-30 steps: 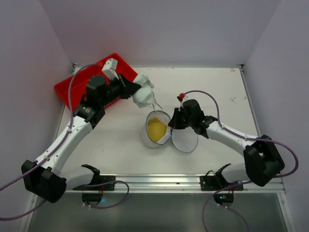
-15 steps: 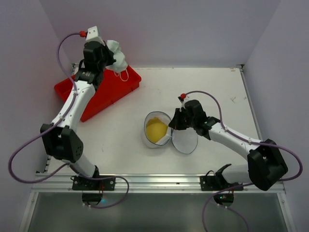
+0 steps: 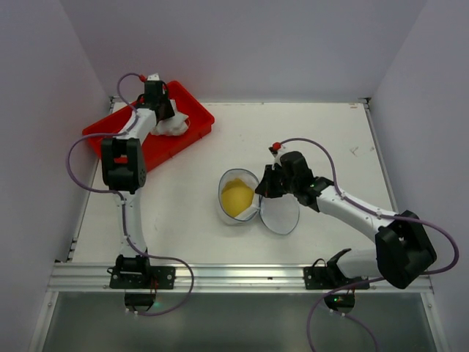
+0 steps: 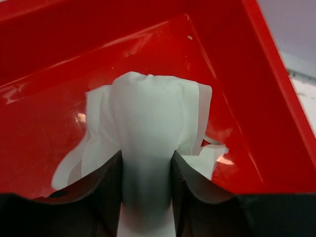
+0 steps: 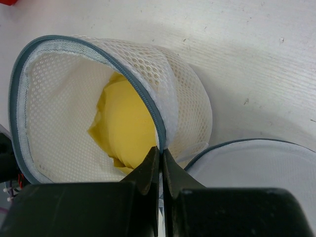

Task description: Unzip the laundry bag and remove the bra

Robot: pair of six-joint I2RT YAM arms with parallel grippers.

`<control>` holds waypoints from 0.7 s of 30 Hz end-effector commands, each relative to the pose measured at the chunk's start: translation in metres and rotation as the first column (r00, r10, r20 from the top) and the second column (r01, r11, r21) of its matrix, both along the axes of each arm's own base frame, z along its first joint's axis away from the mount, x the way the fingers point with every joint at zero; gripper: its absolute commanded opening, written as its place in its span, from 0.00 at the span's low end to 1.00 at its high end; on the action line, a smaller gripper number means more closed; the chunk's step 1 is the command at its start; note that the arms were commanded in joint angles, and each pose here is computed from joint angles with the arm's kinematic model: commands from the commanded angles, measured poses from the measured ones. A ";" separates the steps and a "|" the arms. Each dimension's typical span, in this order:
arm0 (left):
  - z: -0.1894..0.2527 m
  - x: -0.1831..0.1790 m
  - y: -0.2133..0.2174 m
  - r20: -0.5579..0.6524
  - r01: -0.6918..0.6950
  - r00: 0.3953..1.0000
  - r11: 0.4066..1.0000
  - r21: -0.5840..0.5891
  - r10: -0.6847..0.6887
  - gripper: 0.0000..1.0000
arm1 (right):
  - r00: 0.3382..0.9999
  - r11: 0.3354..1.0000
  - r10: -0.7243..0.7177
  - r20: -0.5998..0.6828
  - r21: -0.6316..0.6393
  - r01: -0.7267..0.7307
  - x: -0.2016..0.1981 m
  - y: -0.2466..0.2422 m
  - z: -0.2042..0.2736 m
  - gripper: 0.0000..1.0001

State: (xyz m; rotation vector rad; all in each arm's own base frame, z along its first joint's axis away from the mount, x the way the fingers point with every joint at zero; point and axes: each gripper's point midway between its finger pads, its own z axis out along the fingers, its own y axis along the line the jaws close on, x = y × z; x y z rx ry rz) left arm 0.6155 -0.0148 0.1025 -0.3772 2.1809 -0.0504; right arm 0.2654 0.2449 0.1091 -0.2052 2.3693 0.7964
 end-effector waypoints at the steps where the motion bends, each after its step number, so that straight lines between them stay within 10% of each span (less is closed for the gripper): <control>1: 0.027 0.010 -0.007 0.031 0.049 0.998 0.999 -0.013 -0.048 0.44 | 0.999 1.000 0.026 0.025 0.010 -0.026 0.005 0.007 0.012 0.00; 7: 0.102 -0.029 -0.012 0.111 0.054 0.993 0.997 -0.062 -0.047 0.92 | 0.999 1.000 0.028 0.038 -0.003 -0.028 0.012 0.008 0.015 0.00; 12: 0.136 -0.091 -0.036 0.088 0.080 0.994 0.986 -0.146 -0.067 0.97 | 0.998 0.999 0.029 0.060 -0.015 -0.028 0.019 0.010 0.023 0.00; 21: 0.157 -0.282 -0.238 0.106 0.538 0.841 0.798 -0.270 -0.531 0.85 | 0.995 1.000 0.012 0.100 -0.030 -0.009 0.031 0.010 0.039 0.00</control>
